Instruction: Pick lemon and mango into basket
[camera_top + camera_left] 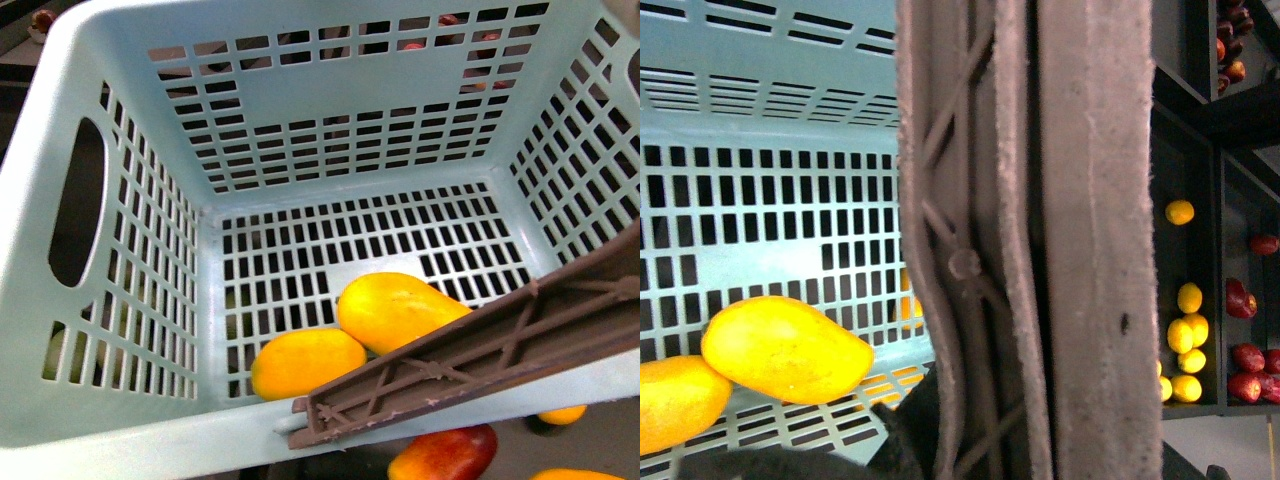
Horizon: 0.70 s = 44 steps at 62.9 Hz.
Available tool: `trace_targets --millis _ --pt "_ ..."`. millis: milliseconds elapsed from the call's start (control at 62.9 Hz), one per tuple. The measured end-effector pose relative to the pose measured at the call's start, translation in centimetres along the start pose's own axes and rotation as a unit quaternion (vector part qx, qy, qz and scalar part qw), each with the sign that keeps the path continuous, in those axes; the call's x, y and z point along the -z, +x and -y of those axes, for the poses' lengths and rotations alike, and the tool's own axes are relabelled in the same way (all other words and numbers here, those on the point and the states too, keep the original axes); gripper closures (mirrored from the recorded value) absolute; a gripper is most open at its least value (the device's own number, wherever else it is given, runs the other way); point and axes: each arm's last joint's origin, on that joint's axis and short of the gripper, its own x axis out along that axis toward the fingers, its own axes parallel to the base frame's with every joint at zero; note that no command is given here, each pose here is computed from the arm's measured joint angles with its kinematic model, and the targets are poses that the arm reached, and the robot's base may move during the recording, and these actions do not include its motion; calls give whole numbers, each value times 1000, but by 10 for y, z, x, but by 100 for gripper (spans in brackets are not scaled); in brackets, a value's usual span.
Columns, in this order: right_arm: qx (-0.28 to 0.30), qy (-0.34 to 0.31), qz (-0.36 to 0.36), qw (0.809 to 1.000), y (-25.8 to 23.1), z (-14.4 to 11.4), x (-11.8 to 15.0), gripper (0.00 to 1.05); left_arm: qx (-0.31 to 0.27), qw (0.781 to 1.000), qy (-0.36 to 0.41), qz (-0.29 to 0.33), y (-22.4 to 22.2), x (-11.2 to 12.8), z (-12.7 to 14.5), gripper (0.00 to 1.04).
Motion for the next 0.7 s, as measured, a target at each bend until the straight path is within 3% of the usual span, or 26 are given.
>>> trace_targets --millis 699 --pt "-1 0 0 1000 0 0 0 9 -8 1000 4 11 0 -3 -2 91"
